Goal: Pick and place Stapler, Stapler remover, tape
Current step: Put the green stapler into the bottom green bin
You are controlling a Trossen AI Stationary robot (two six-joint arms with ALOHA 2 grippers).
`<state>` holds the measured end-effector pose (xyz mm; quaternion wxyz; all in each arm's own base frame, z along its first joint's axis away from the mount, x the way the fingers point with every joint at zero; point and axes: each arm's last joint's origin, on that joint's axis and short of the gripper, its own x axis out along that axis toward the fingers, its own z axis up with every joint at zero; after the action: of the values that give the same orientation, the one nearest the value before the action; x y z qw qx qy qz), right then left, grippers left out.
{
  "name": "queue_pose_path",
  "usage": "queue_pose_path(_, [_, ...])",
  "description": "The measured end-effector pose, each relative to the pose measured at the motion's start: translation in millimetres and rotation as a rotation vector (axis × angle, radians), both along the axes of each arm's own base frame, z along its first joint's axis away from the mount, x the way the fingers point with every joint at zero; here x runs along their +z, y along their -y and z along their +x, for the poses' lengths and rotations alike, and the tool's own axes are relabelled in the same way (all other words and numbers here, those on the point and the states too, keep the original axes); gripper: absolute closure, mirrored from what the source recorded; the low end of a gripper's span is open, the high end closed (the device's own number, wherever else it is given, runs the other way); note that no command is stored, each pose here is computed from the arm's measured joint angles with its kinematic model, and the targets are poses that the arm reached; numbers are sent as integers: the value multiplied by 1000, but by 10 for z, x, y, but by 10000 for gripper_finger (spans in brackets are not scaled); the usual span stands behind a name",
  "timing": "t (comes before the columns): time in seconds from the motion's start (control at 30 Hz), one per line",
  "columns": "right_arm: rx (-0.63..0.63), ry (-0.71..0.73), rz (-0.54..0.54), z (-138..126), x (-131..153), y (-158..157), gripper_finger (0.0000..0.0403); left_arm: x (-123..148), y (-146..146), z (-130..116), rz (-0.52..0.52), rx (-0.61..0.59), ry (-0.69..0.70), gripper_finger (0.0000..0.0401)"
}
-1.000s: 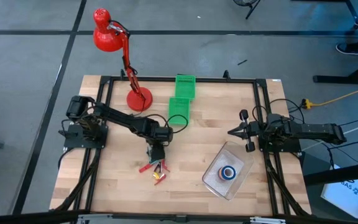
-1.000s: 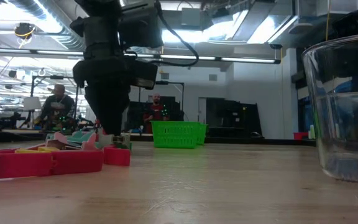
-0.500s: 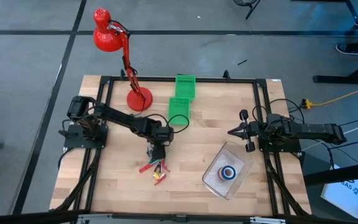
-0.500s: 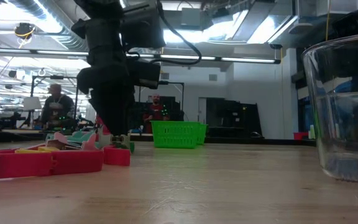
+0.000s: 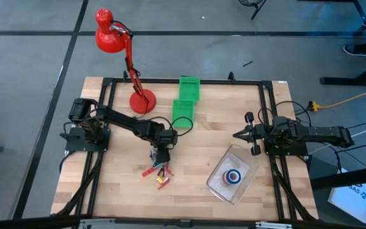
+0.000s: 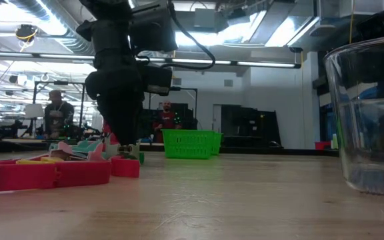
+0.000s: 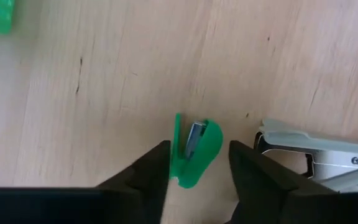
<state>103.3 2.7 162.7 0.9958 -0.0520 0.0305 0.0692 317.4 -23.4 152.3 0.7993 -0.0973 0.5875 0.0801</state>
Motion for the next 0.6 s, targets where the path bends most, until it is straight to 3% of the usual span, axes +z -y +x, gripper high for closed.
queue_pose_path(0.33, [0, 0, 0, 0, 0, 0, 382, 30, 4, 38, -13, 44, 45, 388])
queue_pose_path(0.6, [0, 1, 0, 0, 1, 0, 382, 38, -7, 112, -23, 111, 125, 400])
